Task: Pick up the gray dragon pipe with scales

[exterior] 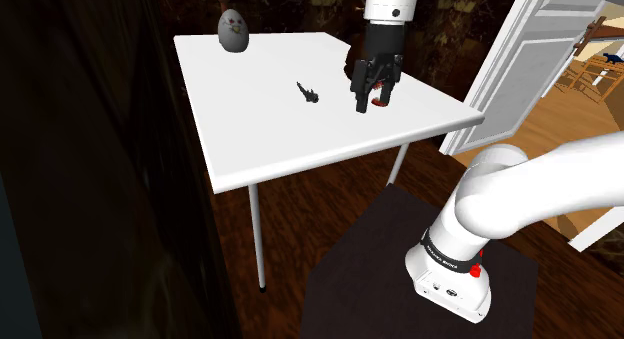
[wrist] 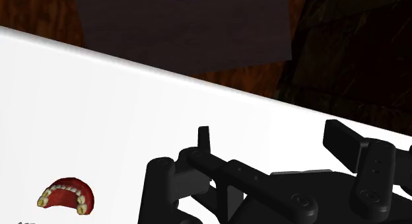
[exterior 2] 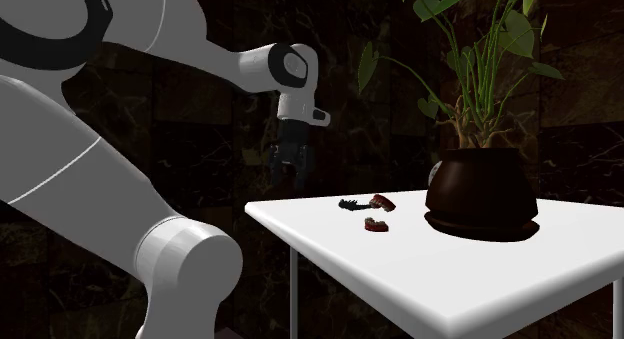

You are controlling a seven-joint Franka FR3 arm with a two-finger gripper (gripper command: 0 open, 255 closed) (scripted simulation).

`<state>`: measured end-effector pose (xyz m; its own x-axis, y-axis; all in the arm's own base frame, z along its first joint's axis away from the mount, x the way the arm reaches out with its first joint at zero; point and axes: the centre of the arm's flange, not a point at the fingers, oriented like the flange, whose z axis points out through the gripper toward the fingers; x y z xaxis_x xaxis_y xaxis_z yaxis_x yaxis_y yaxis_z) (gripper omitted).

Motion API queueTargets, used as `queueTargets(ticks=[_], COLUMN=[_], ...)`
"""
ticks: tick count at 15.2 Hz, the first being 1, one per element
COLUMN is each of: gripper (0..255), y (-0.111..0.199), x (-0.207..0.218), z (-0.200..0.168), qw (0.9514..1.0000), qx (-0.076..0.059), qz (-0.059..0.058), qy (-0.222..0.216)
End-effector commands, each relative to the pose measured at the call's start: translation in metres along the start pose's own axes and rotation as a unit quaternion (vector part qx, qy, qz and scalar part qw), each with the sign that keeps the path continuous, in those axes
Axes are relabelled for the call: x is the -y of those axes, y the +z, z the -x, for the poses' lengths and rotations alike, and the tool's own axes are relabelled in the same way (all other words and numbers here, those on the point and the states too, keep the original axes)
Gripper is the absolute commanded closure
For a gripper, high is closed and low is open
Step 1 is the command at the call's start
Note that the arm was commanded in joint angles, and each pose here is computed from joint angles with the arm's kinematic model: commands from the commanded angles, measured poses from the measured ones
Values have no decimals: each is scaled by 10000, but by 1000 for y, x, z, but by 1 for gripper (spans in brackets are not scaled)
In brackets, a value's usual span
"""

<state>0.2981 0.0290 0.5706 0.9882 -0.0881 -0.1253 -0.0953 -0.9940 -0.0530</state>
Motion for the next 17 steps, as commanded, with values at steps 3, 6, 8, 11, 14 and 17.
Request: queueTargets(ticks=[3,6,8,11,14,17], gripper=[0,0,0,0,0,0], y=[1,3,3,4,3,2], x=[1,1,0,-3,-9,-17], z=[-24,-61,-86,-122,-159,-195], qw=[9998,9986,9973,9945,9908,9861], qx=[-62,-154,-216,-308,-400,-491], qz=[31,77,108,155,201,247], qy=[197,493,690,985,1279,1571])
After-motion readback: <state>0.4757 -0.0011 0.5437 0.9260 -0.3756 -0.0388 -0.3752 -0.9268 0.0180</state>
